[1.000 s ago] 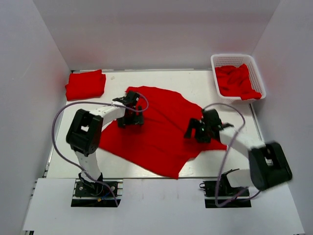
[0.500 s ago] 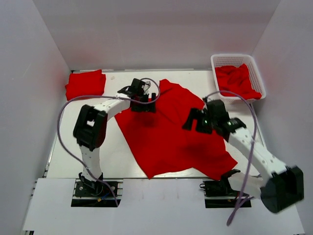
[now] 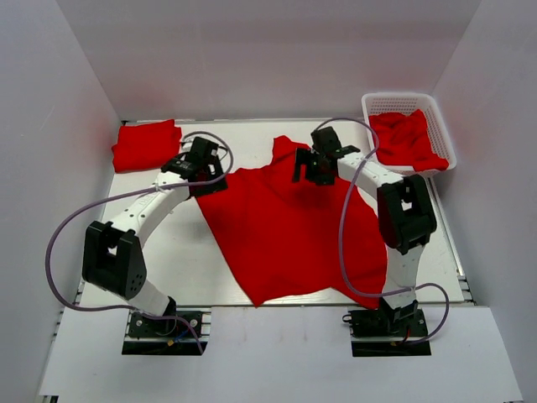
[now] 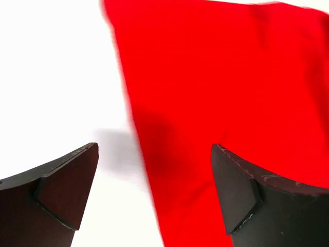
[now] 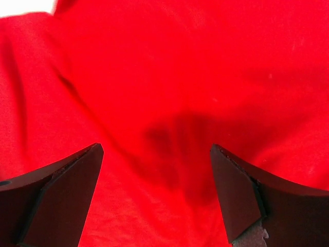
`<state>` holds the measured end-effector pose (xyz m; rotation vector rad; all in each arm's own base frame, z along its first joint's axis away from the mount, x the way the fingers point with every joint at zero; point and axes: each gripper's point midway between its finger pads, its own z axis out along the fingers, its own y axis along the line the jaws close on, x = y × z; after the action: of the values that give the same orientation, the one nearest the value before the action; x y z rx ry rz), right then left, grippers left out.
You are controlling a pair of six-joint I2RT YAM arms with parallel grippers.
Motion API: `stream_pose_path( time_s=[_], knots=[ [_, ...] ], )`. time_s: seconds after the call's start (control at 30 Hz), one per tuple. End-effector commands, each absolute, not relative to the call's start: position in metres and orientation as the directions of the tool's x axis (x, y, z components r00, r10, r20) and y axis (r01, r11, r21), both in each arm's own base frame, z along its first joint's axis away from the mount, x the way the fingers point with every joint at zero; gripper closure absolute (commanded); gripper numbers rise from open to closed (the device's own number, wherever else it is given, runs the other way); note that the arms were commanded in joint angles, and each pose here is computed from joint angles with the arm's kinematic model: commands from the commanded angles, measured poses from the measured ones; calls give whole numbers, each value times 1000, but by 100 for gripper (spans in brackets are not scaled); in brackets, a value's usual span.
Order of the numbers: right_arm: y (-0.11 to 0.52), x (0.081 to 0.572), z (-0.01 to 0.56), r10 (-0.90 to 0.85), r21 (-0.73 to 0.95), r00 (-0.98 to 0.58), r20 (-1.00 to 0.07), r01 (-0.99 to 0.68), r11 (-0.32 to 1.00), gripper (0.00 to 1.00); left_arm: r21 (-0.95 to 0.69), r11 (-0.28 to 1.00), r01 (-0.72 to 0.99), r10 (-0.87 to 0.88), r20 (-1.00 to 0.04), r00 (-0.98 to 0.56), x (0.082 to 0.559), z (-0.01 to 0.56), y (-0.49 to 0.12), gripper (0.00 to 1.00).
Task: Fold and stack the t-shirts
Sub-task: Flatten out the tshirt
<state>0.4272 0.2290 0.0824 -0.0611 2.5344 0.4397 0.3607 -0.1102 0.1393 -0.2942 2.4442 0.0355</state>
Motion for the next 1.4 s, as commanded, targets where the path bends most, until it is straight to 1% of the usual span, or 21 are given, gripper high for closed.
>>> stream_pose_path(
  time_s=[0.0, 0.07, 0.1, 0.13, 0.23, 0.33, 0.37, 0.4, 0.47, 0.5, 0.57, 0.67, 0.77, 0.8, 0.87, 1.07, 1.1, 1.17, 1.27, 1.3, 1.37],
  knots=[
    [227, 426, 72, 43, 299, -855, -516, -132, 945, 10, 0, 903, -430, -334, -630, -701, 347, 147, -61, 0],
    [216, 404, 46, 52, 289, -886, -461, -95, 953, 10, -32, 902, -431, -360, -609, -707, 350, 143, -61, 0],
    [214, 401, 54, 59, 296, -878, -476, -97, 950, 10, -41, 895, -444, -377, -602, -704, 353, 143, -57, 0],
    [203, 376, 29, 57, 275, -905, -421, -67, 959, 10, -48, 889, -456, -393, -591, -704, 357, 139, -57, 0],
    [186, 344, 19, 88, 266, -917, -388, -20, 964, 10, -46, 869, -493, -421, -593, -686, 366, 141, -48, 0],
    [168, 298, 2, 136, 260, -939, -316, 52, 964, 10, -31, 856, -515, -431, -593, -681, 373, 138, -40, 0],
    [154, 263, -13, 162, 236, -956, -243, 104, 966, 10, -37, 851, -524, -441, -591, -675, 376, 137, -41, 0],
    [152, 254, -8, 178, 248, -952, -249, 115, 962, 10, -30, 845, -534, -448, -585, -676, 379, 133, -37, 0],
    [136, 213, -18, 231, 225, -956, -180, 189, 956, 10, -16, 838, -545, -454, -574, -681, 380, 126, -32, 0],
    [131, 200, -10, 249, 218, -954, -165, 211, 953, 10, -22, 835, -549, -462, -569, -680, 383, 125, -31, 0],
    [110, 188, -6, 290, 155, -935, -205, 261, 953, 10, -1, 830, -557, -465, -552, -692, 386, 115, -28, 0],
    [87, 151, 7, 306, 82, -937, -171, 296, 952, 10, -11, 827, -562, -484, -521, -703, 393, 102, -27, 0],
    [82, 150, 27, 315, 98, -923, -222, 300, 949, 10, -8, 827, -562, -484, -519, -705, 400, 96, -28, 0],
    [79, 161, 42, 296, 96, -912, -285, 280, 955, 10, -7, 837, -548, -469, -528, -708, 402, 97, -28, 0],
    [83, 174, 56, 272, 125, -903, -332, 244, 962, 10, -45, 858, -511, -458, -516, -724, 408, 94, -38, 0],
    [114, 247, 122, 266, 258, -811, -521, 148, 955, 10, -183, 919, -350, -391, -545, -742, 452, 103, -77, 0],
    [116, 254, 124, 275, 258, -802, -531, 156, 953, 10, -193, 923, -333, -383, -549, -743, 460, 103, -81, 0],
    [114, 292, 149, 310, 251, -720, -621, 193, 949, 10, -218, 926, -307, -377, -550, -745, 483, 104, -90, 0],
    [118, 310, 163, 317, 262, -688, -653, 188, 947, 10, -199, 939, -280, -344, -542, -767, 500, 94, -94, 0],
    [118, 315, 159, 314, 248, -689, -653, 198, 948, 10, -175, 944, -281, -331, -514, -791, 503, 75, -94, 0],
    [114, 319, 162, 314, 230, -680, -663, 214, 949, 10, -178, 958, -224, -285, -530, -799, 518, 78, -104, 0]
  ],
)
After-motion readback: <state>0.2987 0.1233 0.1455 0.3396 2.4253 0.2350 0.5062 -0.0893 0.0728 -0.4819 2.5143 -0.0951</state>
